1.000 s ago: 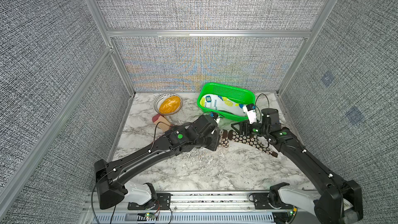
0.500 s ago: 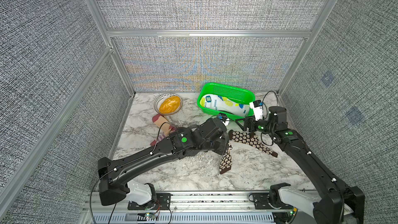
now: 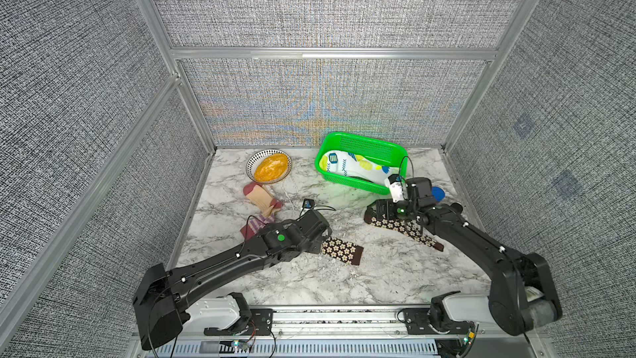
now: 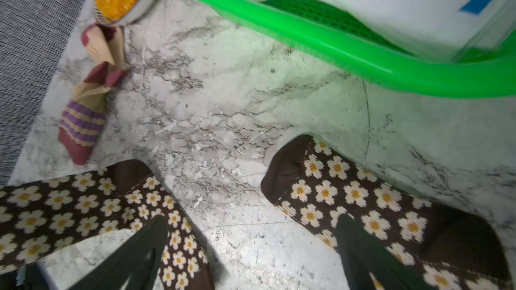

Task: Place the socks together as a pair
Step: Adjust the sock at the center of the board, then pick up the sock at the center of the board, then flatten out the sock, then pick up a pair of socks from the center of the board.

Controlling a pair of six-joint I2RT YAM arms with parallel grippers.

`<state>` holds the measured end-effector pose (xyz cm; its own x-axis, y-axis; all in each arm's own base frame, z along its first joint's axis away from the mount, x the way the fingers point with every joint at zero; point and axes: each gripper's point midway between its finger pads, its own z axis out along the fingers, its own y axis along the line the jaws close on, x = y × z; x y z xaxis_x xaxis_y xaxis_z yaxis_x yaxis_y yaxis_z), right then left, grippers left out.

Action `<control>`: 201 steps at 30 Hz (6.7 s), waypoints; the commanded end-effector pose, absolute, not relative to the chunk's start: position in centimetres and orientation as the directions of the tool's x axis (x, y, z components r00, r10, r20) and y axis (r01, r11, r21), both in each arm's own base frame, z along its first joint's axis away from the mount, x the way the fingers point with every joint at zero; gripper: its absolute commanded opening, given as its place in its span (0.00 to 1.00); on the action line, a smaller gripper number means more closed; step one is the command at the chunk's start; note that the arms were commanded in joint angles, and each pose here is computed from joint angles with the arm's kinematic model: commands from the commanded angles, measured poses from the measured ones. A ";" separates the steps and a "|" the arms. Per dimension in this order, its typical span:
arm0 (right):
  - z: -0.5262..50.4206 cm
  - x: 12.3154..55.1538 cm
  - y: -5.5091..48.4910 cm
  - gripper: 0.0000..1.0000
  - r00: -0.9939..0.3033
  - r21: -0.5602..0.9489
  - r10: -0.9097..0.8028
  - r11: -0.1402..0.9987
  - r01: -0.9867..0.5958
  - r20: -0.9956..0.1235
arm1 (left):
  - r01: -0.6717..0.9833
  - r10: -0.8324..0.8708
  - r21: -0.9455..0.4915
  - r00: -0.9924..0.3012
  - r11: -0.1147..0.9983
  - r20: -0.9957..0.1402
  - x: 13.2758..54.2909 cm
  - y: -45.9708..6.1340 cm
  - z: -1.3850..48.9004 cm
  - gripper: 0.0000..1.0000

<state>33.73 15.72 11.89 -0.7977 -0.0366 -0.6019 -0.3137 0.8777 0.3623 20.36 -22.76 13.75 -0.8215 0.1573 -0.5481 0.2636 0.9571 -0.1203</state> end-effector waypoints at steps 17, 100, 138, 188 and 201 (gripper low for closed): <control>3.0 36.1 17.3 0.69 -0.855 -0.002 -0.179 0.979 -0.204 -0.487 | 0.156 0.220 0.179 -0.873 0.971 -0.435 20.2 -16.7 7.3 0.51; 14.4 28.2 24.6 0.76 -0.788 0.374 -0.150 0.817 -0.440 -0.598 | 0.219 0.027 -0.375 -0.890 0.901 -0.456 18.3 -24.1 11.4 0.64; 6.3 29.1 16.1 0.00 -0.870 0.337 -0.039 0.913 -0.231 -0.491 | 0.198 0.124 -0.173 -0.924 0.965 -0.361 15.1 -22.8 5.3 0.00; 2.9 20.9 19.4 0.67 -0.930 0.446 -0.002 0.877 -0.179 -0.369 | 0.018 -0.046 -0.151 -0.911 0.988 -0.411 18.8 -15.5 3.7 0.76; 1.5 20.9 21.2 0.36 -0.940 0.505 0.015 0.846 -0.170 -0.342 | 0.034 -0.001 -0.091 -0.930 0.995 -0.369 20.8 -17.5 0.6 0.59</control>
